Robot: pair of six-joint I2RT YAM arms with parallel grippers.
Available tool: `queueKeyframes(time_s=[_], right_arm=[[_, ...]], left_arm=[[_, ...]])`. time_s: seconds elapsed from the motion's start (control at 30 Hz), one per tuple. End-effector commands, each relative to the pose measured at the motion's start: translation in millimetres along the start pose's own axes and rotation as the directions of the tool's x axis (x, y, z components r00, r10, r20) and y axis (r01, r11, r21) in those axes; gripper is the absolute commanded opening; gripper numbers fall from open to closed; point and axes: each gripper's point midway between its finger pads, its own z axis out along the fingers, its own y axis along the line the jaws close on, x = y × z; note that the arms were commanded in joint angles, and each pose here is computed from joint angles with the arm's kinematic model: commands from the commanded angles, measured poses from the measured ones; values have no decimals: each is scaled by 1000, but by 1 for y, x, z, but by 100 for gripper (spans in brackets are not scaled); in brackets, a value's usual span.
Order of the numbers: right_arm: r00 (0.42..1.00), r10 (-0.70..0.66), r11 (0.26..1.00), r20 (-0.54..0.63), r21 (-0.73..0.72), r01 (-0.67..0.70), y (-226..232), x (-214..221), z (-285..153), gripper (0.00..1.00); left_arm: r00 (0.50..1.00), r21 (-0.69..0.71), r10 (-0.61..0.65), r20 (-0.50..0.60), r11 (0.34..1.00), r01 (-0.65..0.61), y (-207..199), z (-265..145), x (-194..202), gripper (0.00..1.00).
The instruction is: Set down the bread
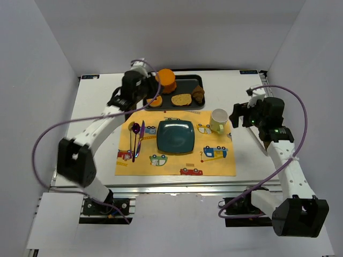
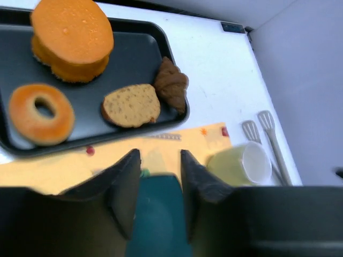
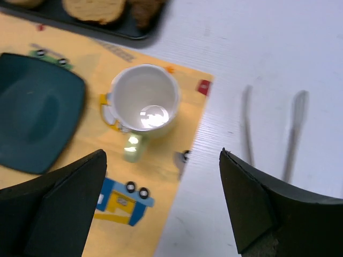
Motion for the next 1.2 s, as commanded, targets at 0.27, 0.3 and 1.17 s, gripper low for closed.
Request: queueKeyframes(time_s=[0.27,0.3,1.17], right_arm=[[966,-166,974,-197,123,192,-89,76,-19,5],[965,-148,980,-218,103,173,-89,82,-18,12],[813,-120,993,-570,-53,109,-154,171,59,65]], left_arm=[[995,-238,-20,96,970,42,79,-147,51,27],[994,-255,-33,101,965,58,83,-154,55,43],[990,-326,-36,135,942,79,109,-194,88,77]])
